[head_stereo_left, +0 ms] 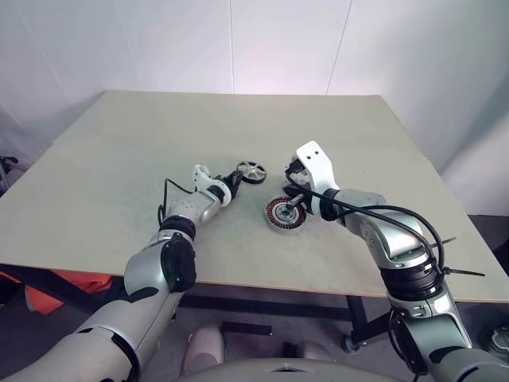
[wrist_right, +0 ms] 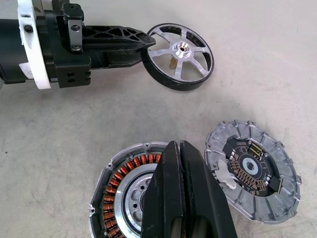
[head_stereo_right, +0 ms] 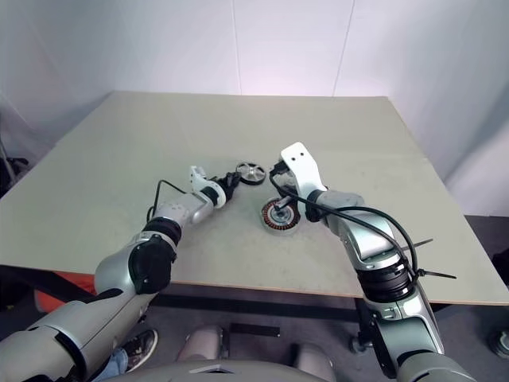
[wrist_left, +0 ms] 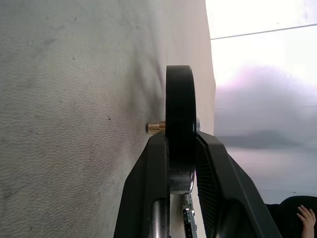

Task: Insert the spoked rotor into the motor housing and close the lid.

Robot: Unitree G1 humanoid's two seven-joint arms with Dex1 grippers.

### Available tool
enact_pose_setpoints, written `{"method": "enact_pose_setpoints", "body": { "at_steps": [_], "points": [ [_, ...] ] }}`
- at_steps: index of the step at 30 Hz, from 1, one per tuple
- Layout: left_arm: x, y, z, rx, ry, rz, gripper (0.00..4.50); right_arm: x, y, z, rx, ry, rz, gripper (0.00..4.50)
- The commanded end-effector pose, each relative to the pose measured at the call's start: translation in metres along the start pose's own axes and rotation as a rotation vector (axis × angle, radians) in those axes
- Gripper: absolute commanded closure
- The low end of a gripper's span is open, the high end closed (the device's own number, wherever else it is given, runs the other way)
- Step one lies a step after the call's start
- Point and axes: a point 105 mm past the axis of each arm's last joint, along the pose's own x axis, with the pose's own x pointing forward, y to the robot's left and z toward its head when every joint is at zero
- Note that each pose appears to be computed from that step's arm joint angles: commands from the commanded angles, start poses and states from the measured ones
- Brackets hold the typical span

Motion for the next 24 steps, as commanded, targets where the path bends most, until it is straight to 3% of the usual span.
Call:
{"method": "enact_pose_setpoints", "body": {
  "at_steps": [1, 5, 10, 13, 18, 24],
  "points": [
    [-0.001, -0.001, -0.002, -0.002, 0.024, -0.015, 4.09, -0.005, -0.005, 0.014, -0.02, -0.058, -0.031, 4.5],
    [-0.007, -0.018, -0.002, -0.04, 0.091, -0.135, 4.09, -0.005, -0.022, 0.007, -0.009, -0.026, -0.111, 4.5],
    [-0.038, -0.044, -0.005, -0.075, 0.283, -0.337, 4.09, -0.01, -0.066, -0.017, -0.001, 0.06, -0.319, 4.5],
    [-0.058, -0.043, -0.019, -0.05, 0.395, -0.353, 4.09, -0.015, -0.094, -0.031, 0.034, 0.096, -0.447, 4.5],
    [-0.078, -0.037, -0.029, -0.032, 0.458, -0.341, 4.09, -0.025, -0.13, -0.055, 0.075, 0.155, -0.619, 4.5],
    [-0.081, -0.036, -0.048, -0.03, 0.517, -0.332, 4.09, -0.024, -0.133, -0.06, 0.094, 0.156, -0.629, 4.5]
  ]
}}
